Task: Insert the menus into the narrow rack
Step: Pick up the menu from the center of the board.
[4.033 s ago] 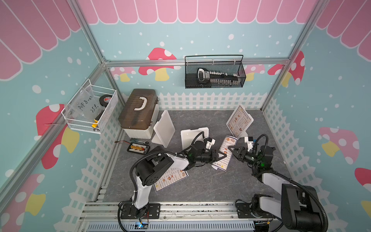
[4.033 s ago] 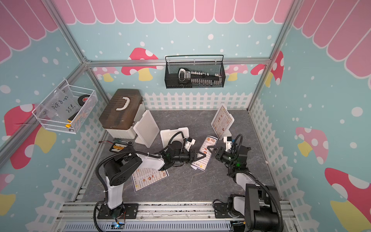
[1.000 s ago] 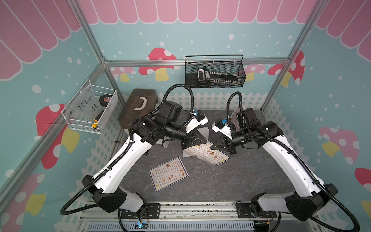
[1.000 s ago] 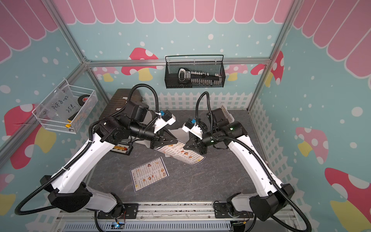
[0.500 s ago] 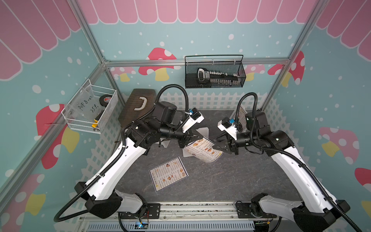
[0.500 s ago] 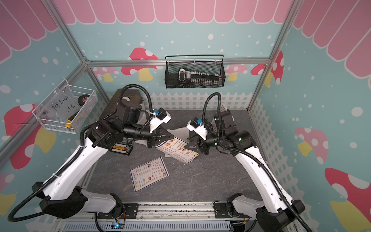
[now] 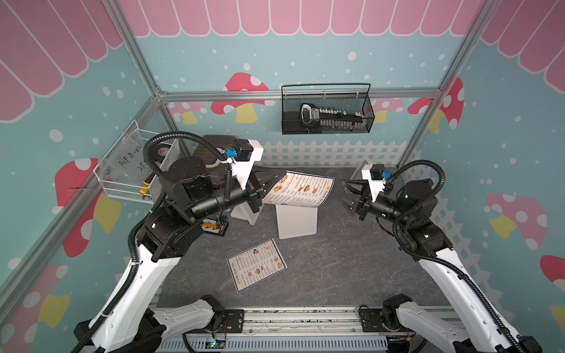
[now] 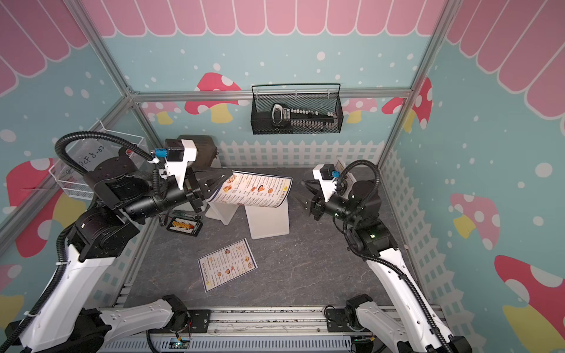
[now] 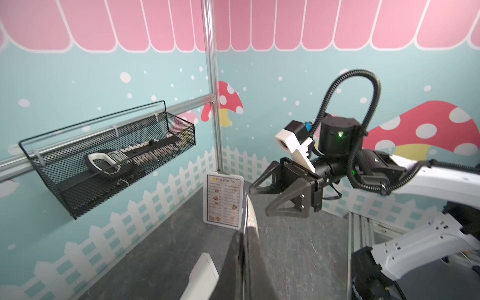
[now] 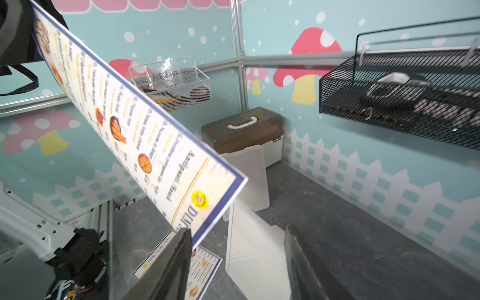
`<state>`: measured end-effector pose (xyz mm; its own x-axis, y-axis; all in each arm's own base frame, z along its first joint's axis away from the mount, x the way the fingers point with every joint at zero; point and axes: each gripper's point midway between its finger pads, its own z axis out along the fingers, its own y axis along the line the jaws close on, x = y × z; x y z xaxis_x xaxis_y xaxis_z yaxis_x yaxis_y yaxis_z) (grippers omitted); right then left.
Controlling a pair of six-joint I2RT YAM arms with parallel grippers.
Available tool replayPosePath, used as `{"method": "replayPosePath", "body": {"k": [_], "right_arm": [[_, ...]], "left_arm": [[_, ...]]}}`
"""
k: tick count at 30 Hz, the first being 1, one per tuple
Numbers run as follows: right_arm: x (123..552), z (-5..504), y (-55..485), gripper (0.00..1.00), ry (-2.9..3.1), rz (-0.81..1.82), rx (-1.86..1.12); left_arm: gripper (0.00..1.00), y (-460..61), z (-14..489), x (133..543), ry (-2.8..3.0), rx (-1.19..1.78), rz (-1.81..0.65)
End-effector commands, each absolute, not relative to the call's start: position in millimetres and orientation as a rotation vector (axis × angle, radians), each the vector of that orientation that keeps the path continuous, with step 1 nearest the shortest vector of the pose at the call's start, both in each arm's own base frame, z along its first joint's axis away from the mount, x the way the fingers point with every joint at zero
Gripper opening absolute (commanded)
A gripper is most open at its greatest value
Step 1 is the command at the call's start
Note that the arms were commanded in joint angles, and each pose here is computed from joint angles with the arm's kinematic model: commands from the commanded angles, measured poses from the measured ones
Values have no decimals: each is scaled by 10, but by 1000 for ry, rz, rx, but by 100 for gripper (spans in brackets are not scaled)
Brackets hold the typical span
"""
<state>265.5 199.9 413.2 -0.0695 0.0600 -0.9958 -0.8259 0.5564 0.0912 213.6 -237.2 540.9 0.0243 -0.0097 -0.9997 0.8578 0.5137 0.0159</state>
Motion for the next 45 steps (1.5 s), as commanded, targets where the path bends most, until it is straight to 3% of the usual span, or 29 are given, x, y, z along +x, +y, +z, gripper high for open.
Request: {"method": "replayPosePath", "body": {"k": [1,12,23,26,32,39,45], "right_arm": [[2576,4574,1957,72,1270,850,-652],[2566,4627,2275,93,1180,1140,-776],[2549,4699,2443,95,1103,1247,-871],[2440,4756,2470,91,1064,1292,-904],[2255,4778,2616,60,1025,1429,-946],[2309,4754,2682,35,1026,1470,-906],[2341,4739,2672,27,1036,1468,-875]], "left_arm": [[0,-2291,5680,2153,1315,717,-810],[0,-2252,5945,1952,1215,715,-884],[0,-2252,6026,1907,1177,702,-926],[0,-2227,6035,1952,1178,667,-920],[0,-2196,6006,2039,1189,614,-914],[0,-2154,5999,2052,1194,595,-902],[0,-2095,5981,2071,1200,568,-883]]}}
